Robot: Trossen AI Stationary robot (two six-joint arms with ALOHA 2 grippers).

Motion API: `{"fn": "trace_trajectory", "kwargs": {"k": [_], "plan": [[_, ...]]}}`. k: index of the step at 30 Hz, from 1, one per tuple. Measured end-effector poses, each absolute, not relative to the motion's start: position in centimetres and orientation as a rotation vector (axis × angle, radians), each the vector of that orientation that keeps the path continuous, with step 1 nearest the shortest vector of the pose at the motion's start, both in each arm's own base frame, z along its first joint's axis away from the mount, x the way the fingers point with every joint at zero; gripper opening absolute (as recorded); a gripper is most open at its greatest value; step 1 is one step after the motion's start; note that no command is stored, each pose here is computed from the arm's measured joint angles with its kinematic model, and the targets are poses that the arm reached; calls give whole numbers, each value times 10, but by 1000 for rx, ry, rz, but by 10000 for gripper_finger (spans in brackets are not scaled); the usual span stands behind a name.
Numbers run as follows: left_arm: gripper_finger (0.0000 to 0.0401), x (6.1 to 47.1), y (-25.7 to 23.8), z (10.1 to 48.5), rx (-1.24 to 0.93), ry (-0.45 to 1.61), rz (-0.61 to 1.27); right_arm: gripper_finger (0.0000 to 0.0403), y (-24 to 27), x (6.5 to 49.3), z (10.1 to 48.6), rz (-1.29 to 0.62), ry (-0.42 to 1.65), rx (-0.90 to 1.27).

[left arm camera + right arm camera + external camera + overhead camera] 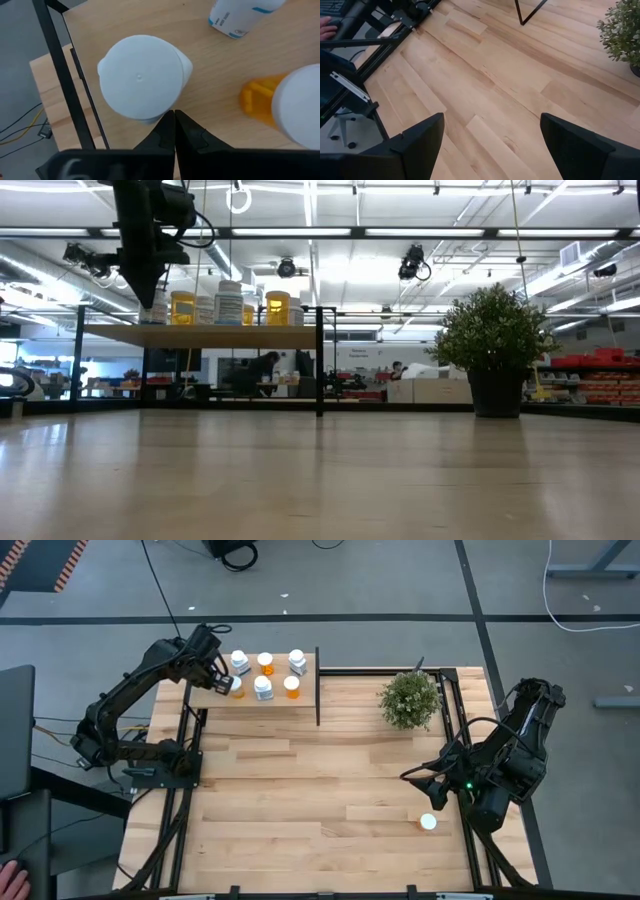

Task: Pick and place medicine bottles onto shelf by color
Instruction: Adjust the supplement bottle on the shelf

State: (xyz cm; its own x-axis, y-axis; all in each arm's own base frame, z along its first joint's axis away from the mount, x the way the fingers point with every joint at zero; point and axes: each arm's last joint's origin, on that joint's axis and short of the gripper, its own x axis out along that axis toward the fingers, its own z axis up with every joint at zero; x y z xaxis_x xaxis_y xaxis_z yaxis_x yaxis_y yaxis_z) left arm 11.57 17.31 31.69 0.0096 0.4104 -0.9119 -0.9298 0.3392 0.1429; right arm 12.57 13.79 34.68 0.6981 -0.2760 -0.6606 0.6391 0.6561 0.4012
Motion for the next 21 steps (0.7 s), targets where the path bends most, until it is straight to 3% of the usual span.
{"fn": "trace_trajectory", "kwargs": {"k": [21], "plan": [[1, 126, 165, 317, -372, 1235, 1003, 337, 138, 126, 347, -546, 603, 641]]}}
